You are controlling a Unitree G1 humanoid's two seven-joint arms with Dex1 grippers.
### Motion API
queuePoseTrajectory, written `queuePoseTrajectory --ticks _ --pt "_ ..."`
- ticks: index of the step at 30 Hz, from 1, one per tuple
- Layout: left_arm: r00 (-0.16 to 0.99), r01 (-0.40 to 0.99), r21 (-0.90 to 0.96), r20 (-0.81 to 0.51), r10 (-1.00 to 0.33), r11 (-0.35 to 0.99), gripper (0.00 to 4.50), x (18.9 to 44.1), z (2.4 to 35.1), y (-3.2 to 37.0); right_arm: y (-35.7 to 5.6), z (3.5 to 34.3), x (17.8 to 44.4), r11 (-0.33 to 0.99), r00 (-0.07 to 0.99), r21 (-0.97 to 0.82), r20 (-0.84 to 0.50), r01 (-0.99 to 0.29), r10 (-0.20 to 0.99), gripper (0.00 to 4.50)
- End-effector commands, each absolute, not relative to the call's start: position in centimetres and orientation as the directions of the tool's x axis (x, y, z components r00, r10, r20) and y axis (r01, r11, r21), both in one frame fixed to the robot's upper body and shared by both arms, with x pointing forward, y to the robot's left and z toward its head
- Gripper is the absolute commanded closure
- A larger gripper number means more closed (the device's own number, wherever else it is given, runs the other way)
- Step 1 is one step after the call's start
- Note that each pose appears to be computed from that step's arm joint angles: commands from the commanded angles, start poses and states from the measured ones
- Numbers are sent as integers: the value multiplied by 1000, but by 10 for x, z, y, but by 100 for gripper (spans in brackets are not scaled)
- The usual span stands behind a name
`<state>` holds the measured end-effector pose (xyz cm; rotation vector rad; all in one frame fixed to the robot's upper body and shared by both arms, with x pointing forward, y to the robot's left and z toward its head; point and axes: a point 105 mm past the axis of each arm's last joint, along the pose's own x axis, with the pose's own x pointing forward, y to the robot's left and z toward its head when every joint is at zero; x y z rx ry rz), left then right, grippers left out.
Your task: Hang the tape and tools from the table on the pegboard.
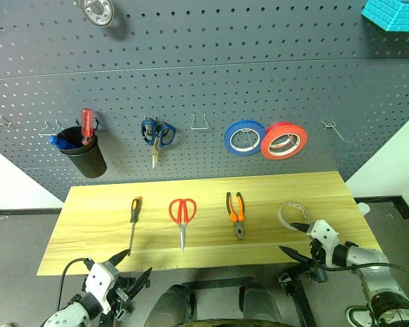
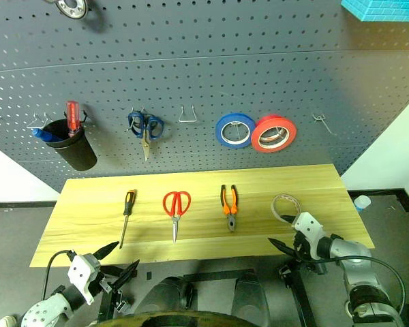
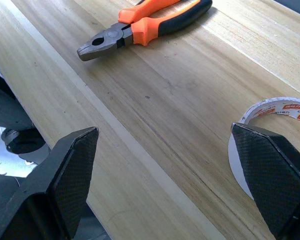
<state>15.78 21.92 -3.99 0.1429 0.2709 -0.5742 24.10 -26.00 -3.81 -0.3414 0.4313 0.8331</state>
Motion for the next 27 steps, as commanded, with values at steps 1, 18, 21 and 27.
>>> queuePoseTrajectory --ticks 1,18,21,27 --pt "813 548 75 -283 -509 833 3 159 -36 224 -263 -29 245 627 613 -151 -470 -764 635 6" --pt "806 560 79 -281 -520 825 3 156 -37 221 -262 -28 246 628 618 -155 -462 -763 636 6" --pt "804 559 71 -292 -519 826 3 157 -36 221 -262 -27 246 627 618 -158 -461 -763 636 6" --pt "774 606 85 -293 -561 791 0 186 -25 213 -263 -24 252 628 621 -166 -469 -761 628 3"
